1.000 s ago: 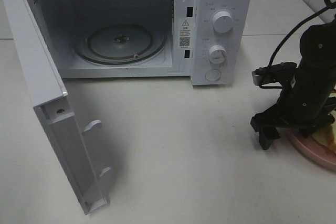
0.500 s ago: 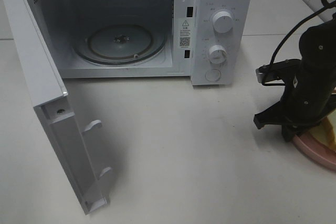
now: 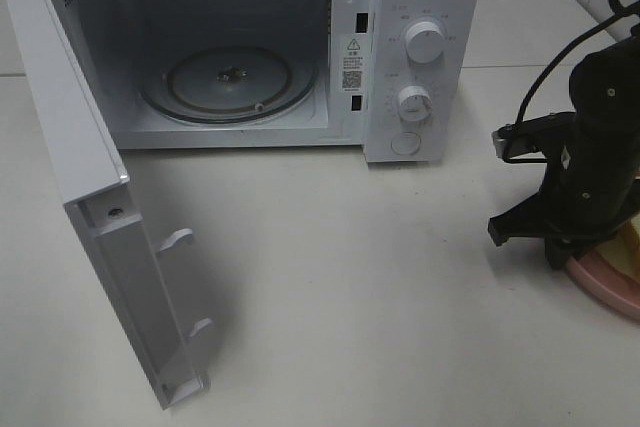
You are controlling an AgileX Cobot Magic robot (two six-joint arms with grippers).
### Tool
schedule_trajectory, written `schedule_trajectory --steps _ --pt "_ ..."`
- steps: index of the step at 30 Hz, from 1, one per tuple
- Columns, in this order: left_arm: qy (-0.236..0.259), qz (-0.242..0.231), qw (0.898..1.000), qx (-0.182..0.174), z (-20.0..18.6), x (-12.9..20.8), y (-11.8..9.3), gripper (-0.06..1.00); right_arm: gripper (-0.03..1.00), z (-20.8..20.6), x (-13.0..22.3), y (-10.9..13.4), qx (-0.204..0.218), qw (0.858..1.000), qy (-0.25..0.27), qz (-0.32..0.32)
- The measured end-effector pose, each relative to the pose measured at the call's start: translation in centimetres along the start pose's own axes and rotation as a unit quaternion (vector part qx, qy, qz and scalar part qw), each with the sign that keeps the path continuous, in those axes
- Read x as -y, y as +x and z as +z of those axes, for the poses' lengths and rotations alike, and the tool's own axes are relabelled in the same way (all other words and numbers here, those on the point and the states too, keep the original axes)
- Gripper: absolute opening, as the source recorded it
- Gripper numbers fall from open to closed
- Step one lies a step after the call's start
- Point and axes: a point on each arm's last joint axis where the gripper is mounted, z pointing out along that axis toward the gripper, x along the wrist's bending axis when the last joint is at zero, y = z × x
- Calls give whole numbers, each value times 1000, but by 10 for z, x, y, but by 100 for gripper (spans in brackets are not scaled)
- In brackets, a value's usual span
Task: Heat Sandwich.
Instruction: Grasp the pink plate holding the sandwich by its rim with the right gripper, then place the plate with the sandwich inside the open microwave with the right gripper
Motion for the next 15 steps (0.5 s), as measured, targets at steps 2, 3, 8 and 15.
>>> schedule_trajectory --steps 2,3,8,15 --pt "0 0 1000 0 0 0 0 97 9 0 1 -1 7 1000 5 2" --pt "0 0 1000 0 0 0 0 97 9 0 1 -1 7 1000 5 2" --pt "0 0 1000 0 0 0 0 97 5 -8 4 2 30 999 8 -11" --pt "0 0 1000 0 0 0 0 97 4 -15 8 10 58 998 17 -28"
